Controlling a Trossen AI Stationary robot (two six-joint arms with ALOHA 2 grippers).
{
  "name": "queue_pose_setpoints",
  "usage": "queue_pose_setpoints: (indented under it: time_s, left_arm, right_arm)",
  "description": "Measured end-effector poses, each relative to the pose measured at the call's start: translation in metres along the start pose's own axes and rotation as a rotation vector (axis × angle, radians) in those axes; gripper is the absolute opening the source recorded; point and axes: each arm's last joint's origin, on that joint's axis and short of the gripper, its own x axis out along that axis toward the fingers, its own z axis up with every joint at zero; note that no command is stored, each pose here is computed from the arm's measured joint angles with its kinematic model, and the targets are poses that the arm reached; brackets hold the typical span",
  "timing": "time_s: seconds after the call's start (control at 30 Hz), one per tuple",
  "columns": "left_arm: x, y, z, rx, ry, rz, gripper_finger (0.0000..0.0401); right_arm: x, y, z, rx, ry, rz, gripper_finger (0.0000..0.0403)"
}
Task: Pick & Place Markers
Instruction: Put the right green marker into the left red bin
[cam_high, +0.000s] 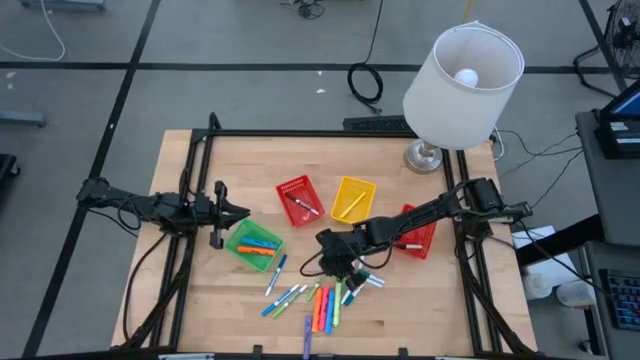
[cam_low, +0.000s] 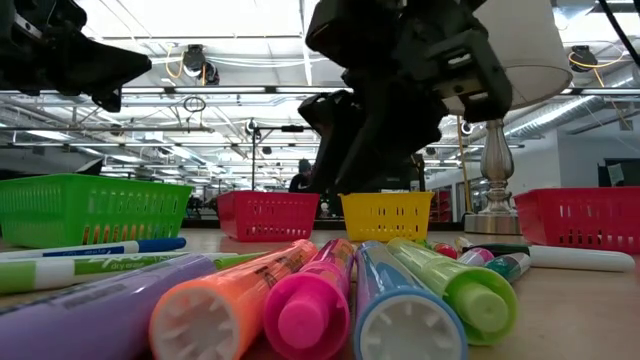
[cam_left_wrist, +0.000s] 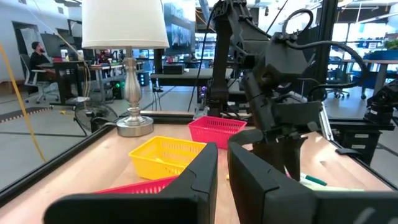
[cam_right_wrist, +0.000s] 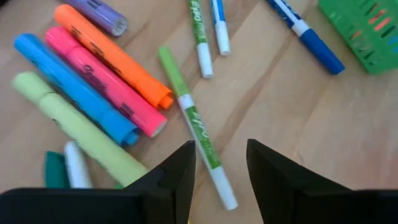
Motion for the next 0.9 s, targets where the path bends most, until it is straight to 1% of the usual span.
queue_pose_setpoints:
  time_s: [0.13,0.2,0.3,0.57,0.67,0.8,0.9]
  left_arm:
    - [0.0,0.0,0.0,0.0,0.0,0.0,0.0047]
    - [0.0,0.0,0.0,0.002,0.004,0.0,0.0047]
    - [0.0,0.0,-0.001,0.003,0.009,0.0,0.0047]
    - [0.0,-0.001,-0.003,0.011,0.025,-0.018,0.0047]
    - [0.0,-0.001,-0.003,0.013,0.027,-0.018,0.0047]
    - [0.0,-0.001,-0.003,0.012,0.027,-0.018,0.0047]
    - [0.0,-0.001,-0.003,0.011,0.027,-0.018,0.0047]
  right_arm:
    - [0.016,0.001,-0.01,-0.007,0.037,0.012,0.0131]
    - [0.025,-0.001,-0.012,-0.007,0.031,0.012,0.0131]
    - [0.035,-0.002,-0.02,0.008,0.053,0.02,0.013]
    - [0.039,-0.007,-0.024,0.018,0.066,0.019,0.0124]
    - [0.039,-0.008,-0.025,0.018,0.07,0.017,0.0102]
    - [0.038,-0.012,-0.027,0.052,0.079,0.009,0.0052]
    - [0.038,-0.014,-0.028,0.054,0.08,0.004,0.0018]
